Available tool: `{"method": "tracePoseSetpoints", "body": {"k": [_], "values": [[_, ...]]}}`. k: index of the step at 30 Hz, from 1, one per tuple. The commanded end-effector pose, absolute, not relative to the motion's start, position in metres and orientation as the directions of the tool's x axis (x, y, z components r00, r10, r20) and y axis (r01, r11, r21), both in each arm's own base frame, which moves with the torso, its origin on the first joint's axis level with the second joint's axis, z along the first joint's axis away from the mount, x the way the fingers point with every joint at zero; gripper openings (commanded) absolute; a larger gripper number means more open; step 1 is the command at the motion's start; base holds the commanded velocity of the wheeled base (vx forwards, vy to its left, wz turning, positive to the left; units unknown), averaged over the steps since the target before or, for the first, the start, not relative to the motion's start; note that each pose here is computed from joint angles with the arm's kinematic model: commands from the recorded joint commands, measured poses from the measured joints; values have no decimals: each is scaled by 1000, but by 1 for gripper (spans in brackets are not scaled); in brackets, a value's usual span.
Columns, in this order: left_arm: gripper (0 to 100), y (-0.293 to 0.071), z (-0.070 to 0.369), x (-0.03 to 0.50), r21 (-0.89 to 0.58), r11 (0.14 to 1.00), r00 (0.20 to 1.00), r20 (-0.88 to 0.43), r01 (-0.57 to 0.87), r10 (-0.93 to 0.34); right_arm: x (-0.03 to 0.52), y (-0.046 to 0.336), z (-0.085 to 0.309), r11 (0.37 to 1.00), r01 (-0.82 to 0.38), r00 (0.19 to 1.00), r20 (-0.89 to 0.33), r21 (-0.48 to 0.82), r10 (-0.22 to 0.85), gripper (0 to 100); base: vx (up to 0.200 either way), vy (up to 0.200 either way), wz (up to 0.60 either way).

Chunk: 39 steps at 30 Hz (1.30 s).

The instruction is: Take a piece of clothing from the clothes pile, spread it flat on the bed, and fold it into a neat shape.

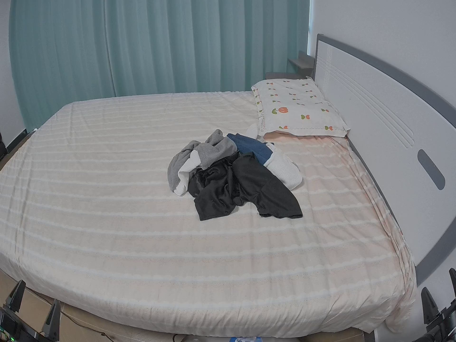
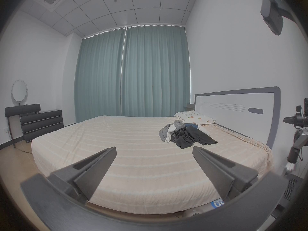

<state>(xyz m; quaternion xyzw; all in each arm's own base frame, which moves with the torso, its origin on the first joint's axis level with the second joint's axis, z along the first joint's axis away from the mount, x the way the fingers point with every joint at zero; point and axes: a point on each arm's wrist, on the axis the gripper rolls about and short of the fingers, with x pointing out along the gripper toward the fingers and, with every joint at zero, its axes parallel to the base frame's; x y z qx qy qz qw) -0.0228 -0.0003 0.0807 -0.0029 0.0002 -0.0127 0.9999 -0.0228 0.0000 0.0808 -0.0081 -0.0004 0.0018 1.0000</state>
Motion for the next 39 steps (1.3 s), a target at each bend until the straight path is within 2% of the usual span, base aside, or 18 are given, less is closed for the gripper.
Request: {"method": "tracePoseSetpoints", "body": {"k": [1, 2, 3, 4, 7, 11, 13, 17, 20, 29, 39], "values": [[100, 0, 76, -23, -6, 1000, 1000, -3, 26, -26, -23, 0, 75, 1000, -5, 1000, 0, -20, 5, 100, 0, 0, 0], [100, 0, 76, -22, -8, 1000, 1000, -9, 29, -29, -11, 2, 183, 995, -95, 994, 53, 19, 93, 100, 0, 0, 0], [100, 0, 76, -22, -8, 1000, 1000, -9, 29, -29, -11, 2, 183, 995, -95, 994, 53, 19, 93, 100, 0, 0, 0], [100, 0, 76, -22, -6, 1000, 1000, -11, 29, -29, 5, 3, 182, 992, -126, 991, -37, -8, 125, 100, 0, 0, 0], [100, 0, 76, -22, -6, 1000, 1000, -9, 29, -29, 19, 3, 179, 990, -143, 983, -117, -17, 141, 100, 0, 0, 0], [100, 0, 76, -22, -6, 1000, 1000, -8, 28, -28, 83, 6, 168, 984, -173, 903, -391, 47, 177, 100, 0, 0, 0], [100, 0, 76, -23, -5, 1000, 1000, -3, 25, -25, 117, 12, 165, 978, -189, 870, -446, 94, 211, 100, 0, 0, 0], [100, 0, 76, -23, -5, 1000, 1000, -3, 25, -25, 183, 36, 151, 963, -186, 848, -464, 196, 258, 100, 0, 0, 0], [100, 0, 76, -23, -2, 1000, 1000, -3, 26, -26, 230, 69, 131, 972, -118, 856, -476, 203, 203, 100, 0, 0, 0], [100, 0, 76, -23, -3, 1000, 1000, -3, 25, -25, 316, 127, 111, 967, -110, 845, -490, 228, 212, 100, 0, 0, 0], [100, 0, 76, -23, 2, 1000, 1000, -2, 21, -21, 384, 162, 79, 956, -73, 834, -508, 285, 216, 100, 0, 0, 0]]}}
